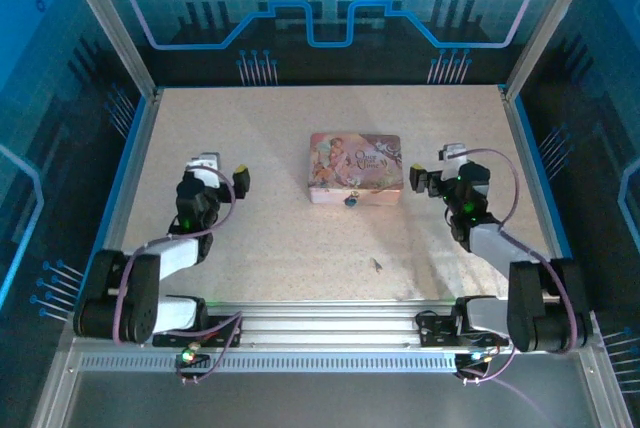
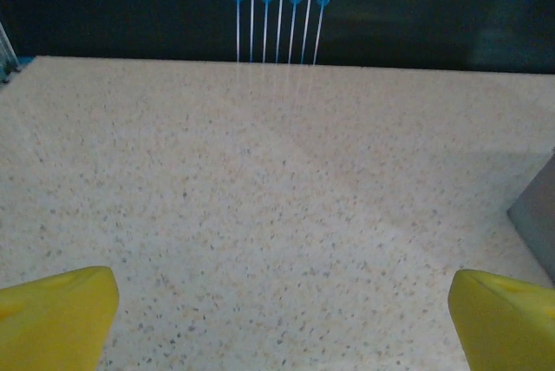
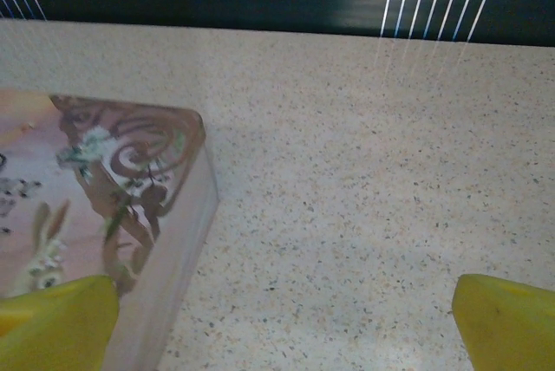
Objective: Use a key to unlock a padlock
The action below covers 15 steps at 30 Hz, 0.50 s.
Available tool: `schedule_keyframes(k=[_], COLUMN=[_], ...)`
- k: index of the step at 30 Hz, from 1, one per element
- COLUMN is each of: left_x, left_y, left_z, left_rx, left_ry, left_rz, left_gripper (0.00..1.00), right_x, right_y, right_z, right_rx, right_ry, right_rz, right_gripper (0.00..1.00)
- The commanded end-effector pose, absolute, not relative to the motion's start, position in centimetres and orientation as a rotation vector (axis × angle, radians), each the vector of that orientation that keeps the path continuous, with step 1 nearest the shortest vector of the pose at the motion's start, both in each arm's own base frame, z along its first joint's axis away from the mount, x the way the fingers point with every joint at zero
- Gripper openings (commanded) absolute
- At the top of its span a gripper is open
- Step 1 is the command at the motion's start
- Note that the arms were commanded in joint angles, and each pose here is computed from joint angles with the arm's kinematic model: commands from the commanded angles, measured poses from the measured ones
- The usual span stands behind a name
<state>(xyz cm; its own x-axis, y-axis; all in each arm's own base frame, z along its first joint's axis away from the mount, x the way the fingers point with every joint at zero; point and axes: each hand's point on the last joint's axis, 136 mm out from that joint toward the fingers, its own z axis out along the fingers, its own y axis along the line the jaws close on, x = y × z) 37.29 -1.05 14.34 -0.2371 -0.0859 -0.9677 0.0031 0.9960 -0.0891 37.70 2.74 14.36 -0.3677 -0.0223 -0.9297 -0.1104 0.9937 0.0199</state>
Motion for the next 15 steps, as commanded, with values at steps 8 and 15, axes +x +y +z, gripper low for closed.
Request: schedule_keyframes(k=[8,15], left_x=[37.9,38.7], left_y=[-4.0,-11.9], left_z=[17.5,16.2], left_rx=[-0.416,-0.347], left_ry=[2.025,2.180], left_rz=[-0.495,-0.794], left_gripper=[0.99,0.99], right_x=[35.9,36.5], right_y=[6.2,8.5], right_z=[16.9,16.1], right_rx=[0.058,0.163], right_ry=[2.085,2.149], right_rz=[0.470,0.741], right_gripper=[1.00,1.00])
